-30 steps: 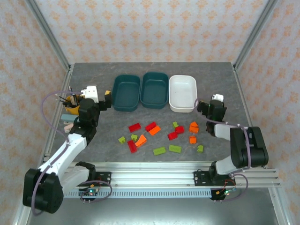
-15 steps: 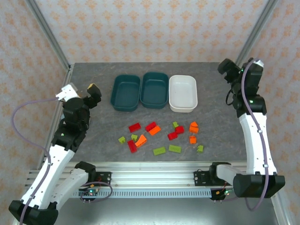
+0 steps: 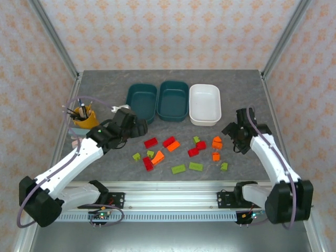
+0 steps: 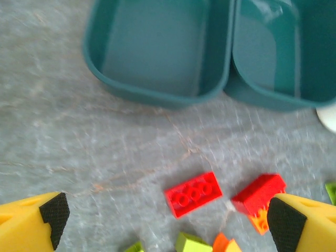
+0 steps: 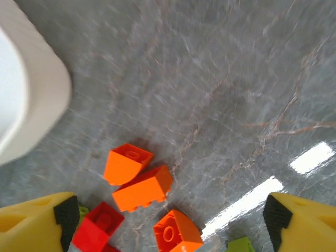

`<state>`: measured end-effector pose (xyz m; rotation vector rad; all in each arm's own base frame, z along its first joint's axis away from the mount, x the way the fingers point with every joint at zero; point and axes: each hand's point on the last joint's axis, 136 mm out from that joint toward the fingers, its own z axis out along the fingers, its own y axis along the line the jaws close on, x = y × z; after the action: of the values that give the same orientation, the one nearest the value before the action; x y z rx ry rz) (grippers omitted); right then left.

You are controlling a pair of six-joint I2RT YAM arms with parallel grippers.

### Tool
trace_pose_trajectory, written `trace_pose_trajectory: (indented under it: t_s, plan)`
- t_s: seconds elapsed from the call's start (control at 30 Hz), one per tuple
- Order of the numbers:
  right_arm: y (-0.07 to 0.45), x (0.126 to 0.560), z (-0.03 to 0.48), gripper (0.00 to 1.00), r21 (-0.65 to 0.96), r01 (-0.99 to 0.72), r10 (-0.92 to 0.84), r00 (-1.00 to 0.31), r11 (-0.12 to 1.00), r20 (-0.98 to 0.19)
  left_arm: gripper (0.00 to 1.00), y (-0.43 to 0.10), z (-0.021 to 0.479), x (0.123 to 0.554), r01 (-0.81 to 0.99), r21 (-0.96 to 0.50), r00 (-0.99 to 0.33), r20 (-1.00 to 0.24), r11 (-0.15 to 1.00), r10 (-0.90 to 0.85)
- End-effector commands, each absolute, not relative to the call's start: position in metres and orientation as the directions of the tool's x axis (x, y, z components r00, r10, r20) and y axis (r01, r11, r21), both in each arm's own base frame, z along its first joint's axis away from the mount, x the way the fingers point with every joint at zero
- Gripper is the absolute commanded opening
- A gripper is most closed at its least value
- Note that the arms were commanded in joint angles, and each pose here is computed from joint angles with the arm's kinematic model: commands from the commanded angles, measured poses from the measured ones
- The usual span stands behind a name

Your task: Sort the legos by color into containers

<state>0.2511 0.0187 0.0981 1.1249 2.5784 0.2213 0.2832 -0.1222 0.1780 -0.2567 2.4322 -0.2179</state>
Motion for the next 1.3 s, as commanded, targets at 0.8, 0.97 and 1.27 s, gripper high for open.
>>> trace_pose_trajectory:
  t_s: [0.8,0.97,1.27]
  plan:
    - [0.066,0.298,0.035,0.65,0.327,0.687,0.741,-0.669,0.649,-0.066,0.95,-0.204,0.166,0.29,0.043,-0.322,-0.825,-0.546,0.946,-0.149]
    - [0.071,0.3,0.033,0.62,0.331,0.693,0.746,-0.663,0.641,-0.058,0.95,-0.204,0.166,0.289,0.042,-0.322,-0.824,-0.546,0.946,-0.15]
    - [0.077,0.307,0.03,0.5,0.337,0.701,0.754,-0.656,0.628,-0.042,0.95,-0.203,0.167,0.286,0.041,-0.326,-0.821,-0.55,0.945,-0.154]
